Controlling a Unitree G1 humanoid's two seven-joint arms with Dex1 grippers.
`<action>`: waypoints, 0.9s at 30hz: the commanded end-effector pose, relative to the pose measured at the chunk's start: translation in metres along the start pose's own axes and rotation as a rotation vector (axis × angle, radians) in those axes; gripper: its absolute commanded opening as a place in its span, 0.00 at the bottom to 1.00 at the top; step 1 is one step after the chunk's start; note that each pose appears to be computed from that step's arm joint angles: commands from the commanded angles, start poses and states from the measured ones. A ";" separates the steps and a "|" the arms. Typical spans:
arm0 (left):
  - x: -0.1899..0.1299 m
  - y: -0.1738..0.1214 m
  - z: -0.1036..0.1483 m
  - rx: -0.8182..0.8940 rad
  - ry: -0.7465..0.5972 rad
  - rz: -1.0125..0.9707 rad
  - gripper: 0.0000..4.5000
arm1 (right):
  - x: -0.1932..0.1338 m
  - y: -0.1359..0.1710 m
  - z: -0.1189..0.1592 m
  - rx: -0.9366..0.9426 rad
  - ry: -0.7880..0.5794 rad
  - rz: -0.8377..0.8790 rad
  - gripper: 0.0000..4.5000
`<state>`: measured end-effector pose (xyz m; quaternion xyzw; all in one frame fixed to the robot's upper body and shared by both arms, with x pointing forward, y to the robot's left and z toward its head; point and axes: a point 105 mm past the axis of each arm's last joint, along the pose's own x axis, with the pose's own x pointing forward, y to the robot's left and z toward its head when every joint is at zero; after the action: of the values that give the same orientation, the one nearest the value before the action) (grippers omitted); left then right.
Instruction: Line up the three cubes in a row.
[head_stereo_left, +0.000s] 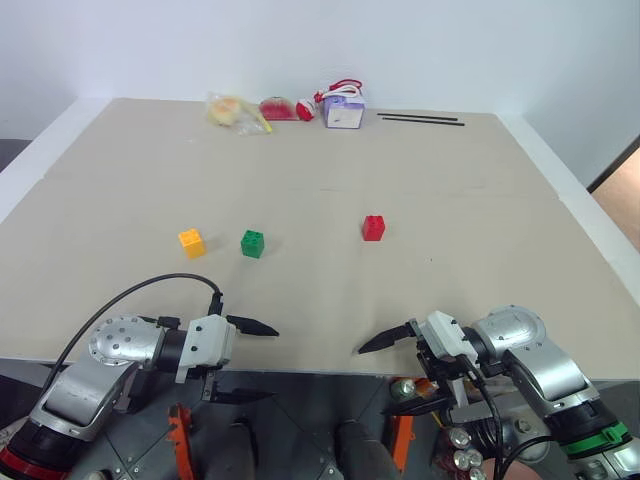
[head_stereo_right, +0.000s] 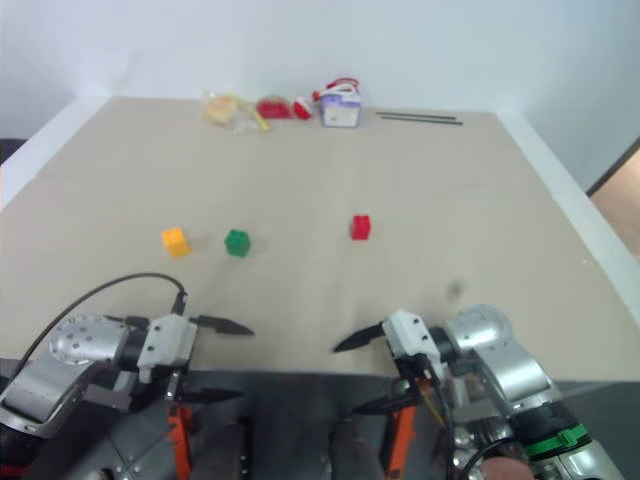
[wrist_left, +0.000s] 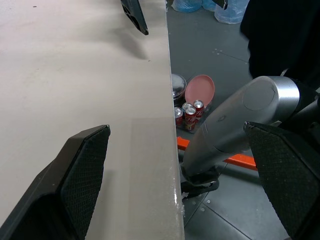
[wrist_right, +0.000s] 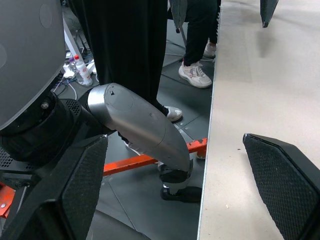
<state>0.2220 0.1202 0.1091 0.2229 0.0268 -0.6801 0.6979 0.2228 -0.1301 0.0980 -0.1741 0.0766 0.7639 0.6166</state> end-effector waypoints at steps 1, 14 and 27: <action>0.001 -0.003 0.002 0.039 0.003 -0.022 0.99 | -0.001 0.004 0.001 -0.023 -0.003 0.024 1.00; 0.005 -0.010 0.005 0.060 -0.016 -0.063 0.99 | 0.004 -0.004 0.013 -0.008 -0.062 -0.060 1.00; 0.010 0.073 0.043 -0.120 -0.275 0.558 0.99 | -0.060 -0.134 0.042 0.152 -0.293 -1.391 1.00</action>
<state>0.2751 0.0914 0.1483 0.0824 -0.0616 -0.5121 0.8528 0.3458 -0.1192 0.1561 -0.0221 -0.0629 0.2880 0.9553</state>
